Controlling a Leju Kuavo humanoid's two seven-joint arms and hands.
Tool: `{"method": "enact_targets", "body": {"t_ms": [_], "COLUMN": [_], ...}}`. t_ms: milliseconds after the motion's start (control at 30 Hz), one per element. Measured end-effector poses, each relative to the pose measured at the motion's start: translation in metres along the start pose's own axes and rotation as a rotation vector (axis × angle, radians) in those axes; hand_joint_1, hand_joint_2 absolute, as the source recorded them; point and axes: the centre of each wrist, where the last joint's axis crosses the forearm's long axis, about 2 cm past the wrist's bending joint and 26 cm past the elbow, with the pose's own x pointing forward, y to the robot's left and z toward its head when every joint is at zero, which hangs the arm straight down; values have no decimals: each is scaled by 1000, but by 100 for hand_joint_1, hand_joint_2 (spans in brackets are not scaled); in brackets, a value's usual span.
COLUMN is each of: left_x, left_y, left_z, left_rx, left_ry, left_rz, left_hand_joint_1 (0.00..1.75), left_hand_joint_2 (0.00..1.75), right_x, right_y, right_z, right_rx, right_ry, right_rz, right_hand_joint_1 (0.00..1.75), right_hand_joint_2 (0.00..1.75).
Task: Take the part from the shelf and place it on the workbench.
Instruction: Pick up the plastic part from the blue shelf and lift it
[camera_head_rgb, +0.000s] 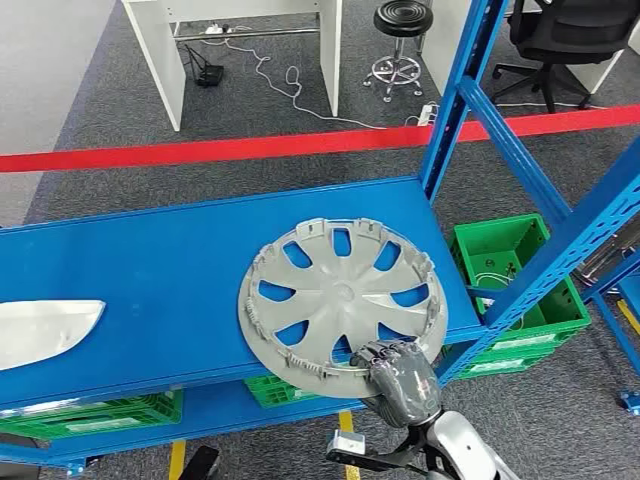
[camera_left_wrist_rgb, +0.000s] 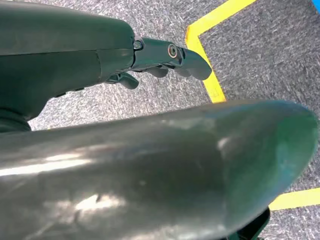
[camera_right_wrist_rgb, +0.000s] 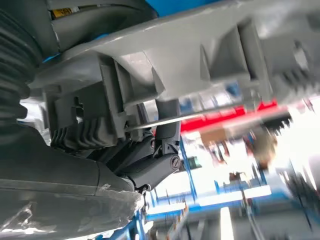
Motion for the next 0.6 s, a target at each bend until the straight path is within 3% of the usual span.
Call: {"method": "enact_targets", "body": {"t_ms": [167,433,600], "left_x": [0,-2,-2], "left_y": [0,3,6], "left_z": [0,0,0], "left_rx": [6,23,23], "left_ry": [-10,-34,-72], "left_rz": [15,42,47], "left_hand_joint_1": [0,0,0], "left_hand_joint_2": [0,0,0], "right_x": [4,-7,-17], "right_y": [-7,-33,-51], "right_z": [-5,-25,-35], "right_rx": [-22,-65,-78], "right_ry": [70,166,171], "right_rz": [-141,-618,-1014], "right_hand_joint_1": [175,175,175], "right_hand_joint_2": [175,175,175]}}
